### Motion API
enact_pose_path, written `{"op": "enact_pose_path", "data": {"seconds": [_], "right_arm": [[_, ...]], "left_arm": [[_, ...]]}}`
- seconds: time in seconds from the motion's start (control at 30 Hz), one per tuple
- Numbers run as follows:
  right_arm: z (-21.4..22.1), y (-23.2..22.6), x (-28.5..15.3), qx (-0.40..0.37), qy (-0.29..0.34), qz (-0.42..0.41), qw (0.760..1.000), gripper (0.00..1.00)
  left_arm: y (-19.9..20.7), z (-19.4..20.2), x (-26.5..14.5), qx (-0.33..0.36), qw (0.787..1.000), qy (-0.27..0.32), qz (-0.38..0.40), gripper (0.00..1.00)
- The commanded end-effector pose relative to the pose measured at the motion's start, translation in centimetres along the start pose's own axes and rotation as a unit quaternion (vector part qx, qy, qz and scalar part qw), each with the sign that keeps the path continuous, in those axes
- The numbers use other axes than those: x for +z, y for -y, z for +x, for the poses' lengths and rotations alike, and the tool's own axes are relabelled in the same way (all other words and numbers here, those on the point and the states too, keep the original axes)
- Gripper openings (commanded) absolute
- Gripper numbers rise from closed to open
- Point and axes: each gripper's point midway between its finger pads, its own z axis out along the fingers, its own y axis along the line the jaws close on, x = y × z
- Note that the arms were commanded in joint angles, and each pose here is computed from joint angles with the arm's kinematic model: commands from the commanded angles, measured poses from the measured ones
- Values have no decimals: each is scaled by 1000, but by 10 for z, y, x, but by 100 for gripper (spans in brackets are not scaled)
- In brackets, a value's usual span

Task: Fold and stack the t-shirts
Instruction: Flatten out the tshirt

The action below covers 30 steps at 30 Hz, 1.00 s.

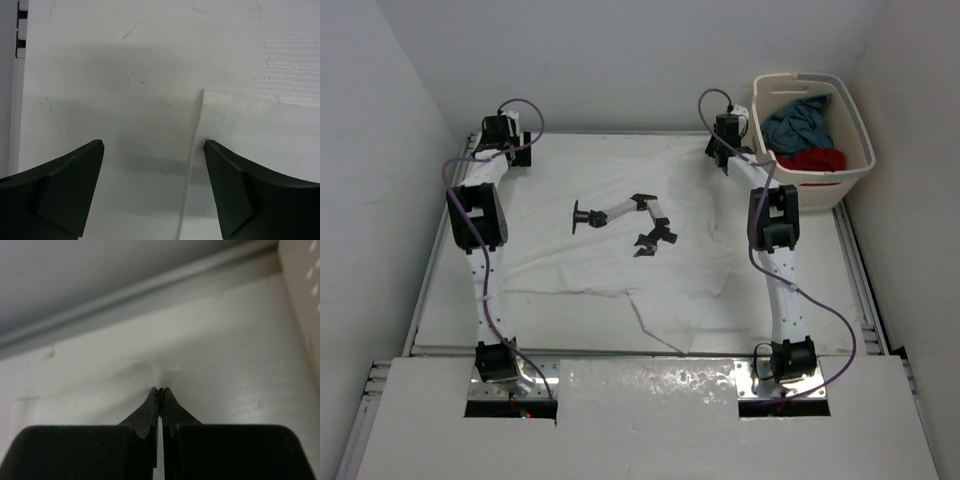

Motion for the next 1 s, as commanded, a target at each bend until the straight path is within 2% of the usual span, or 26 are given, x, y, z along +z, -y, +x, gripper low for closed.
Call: {"op": "enact_pose_path", "data": {"seconds": [0.0,0.13,0.27,0.33,0.37,0.4,0.43,0.47,0.5,0.57,0.6,0.63,0.7,0.73,0.77,0.83,0.87,0.9,0.93,0.97], "right_arm": [[-92,-30,-1,45,164,-37,985,0],[-110,-24,-3,57,221,-23,973,0],[-105,-34,12,65,234,-52,969,2],[-90,-33,20,62,222,-53,972,19],[-84,-33,21,56,214,-56,974,33],[-74,-31,24,49,203,-56,976,62],[-77,-33,20,42,200,-60,977,74],[-78,-37,18,23,195,-69,978,94],[-83,-41,13,10,194,-75,978,99],[-111,-50,-11,-31,201,-74,976,99],[-109,-46,-18,-43,195,-63,978,99],[-144,-52,-47,-46,219,-64,973,99],[-157,-49,-68,-65,218,-54,972,99],[-186,-53,-96,-80,236,-56,967,99],[-194,-53,-107,-88,235,-54,967,99],[-195,-48,-128,-114,205,-44,971,99],[-218,-51,-162,-115,216,-50,968,99],[-193,-41,-167,-131,169,-44,976,99],[-186,-42,-181,-138,151,-58,977,99],[-177,-38,-196,-148,131,-65,978,99]], "left_arm": [[-3,58,11,16,996,-79,-22,81],[-5,67,15,18,996,-88,-26,81],[-4,70,17,18,995,-91,-26,81],[-4,71,18,19,995,-91,-25,81],[-4,70,19,19,996,-89,-26,81],[-5,67,17,16,996,-86,-26,81],[-6,64,16,13,996,-82,-26,82],[-7,55,14,10,997,-73,-26,83],[-11,45,11,3,998,-64,-28,83],[-27,11,1,-14,999,-30,-40,86],[-35,-11,-10,-27,999,-6,-45,86],[-46,-34,-19,-37,998,24,-51,88],[-56,-84,-53,-43,994,85,-46,90],[-62,-105,-68,-41,992,112,-47,92],[-66,-135,-98,-36,987,148,-43,93],[-72,-157,-130,-12,983,176,-42,94],[-76,-182,-170,12,977,210,-36,94],[-75,-185,-185,29,976,214,-29,94],[-69,-167,-190,51,981,187,-15,94],[-70,-175,-227,72,977,202,-9,94]]}}
